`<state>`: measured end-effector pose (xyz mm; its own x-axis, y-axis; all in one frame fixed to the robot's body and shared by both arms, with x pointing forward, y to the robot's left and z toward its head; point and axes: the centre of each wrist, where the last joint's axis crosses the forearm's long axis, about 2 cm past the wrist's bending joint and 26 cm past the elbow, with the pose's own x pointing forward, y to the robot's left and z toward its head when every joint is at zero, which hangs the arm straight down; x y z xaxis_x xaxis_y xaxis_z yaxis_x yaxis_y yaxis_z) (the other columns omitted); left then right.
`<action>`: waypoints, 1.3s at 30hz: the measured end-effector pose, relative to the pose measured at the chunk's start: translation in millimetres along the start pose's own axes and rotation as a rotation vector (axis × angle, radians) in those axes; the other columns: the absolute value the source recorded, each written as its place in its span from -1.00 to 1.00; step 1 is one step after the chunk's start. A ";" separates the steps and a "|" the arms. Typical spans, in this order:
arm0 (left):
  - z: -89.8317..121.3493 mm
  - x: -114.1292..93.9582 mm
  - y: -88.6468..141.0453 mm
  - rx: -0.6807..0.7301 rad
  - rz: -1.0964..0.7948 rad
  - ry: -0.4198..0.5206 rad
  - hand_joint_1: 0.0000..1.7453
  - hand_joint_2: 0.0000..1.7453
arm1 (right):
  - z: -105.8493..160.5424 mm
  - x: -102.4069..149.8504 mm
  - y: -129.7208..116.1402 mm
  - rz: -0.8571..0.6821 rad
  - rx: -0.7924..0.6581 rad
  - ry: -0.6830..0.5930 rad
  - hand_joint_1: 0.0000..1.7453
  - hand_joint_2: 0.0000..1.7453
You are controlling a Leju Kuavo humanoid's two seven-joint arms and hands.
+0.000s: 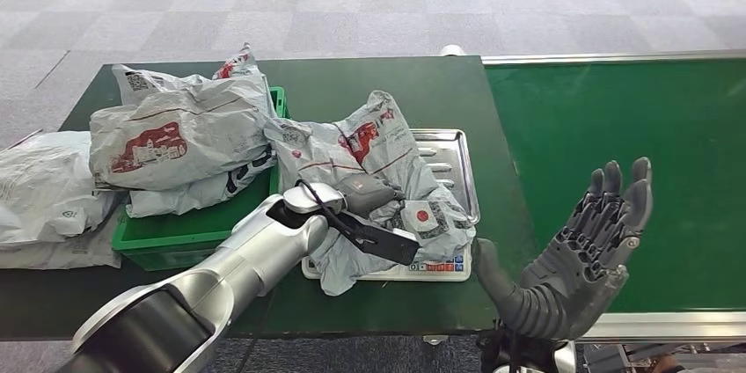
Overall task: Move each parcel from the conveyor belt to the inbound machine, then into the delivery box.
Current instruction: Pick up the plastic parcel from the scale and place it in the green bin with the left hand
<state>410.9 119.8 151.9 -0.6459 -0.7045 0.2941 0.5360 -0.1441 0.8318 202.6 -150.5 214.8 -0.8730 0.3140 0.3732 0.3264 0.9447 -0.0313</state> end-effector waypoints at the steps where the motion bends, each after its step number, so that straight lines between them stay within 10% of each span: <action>1: 0.2 -0.4 0.6 0.002 -0.003 0.002 1.00 1.00 | 0.4 0.0 0.2 -0.001 0.002 0.000 -1.00 1.00; 25: 5.2 -9.5 -5.7 0.161 0.042 0.013 1.00 1.00 | 5.9 1.2 0.5 0.010 0.030 -0.001 -1.00 1.00; 39: 16.3 45.0 39.7 0.795 -0.526 0.143 1.00 1.00 | 17.8 16.9 -5.2 0.059 0.057 0.002 -1.00 1.00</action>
<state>394.2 93.7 205.8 -0.5980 -0.7697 -0.2236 -0.3619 0.0104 0.9321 179.7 -148.4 204.8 -0.8519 0.3693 0.3713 0.3560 0.9284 -0.1065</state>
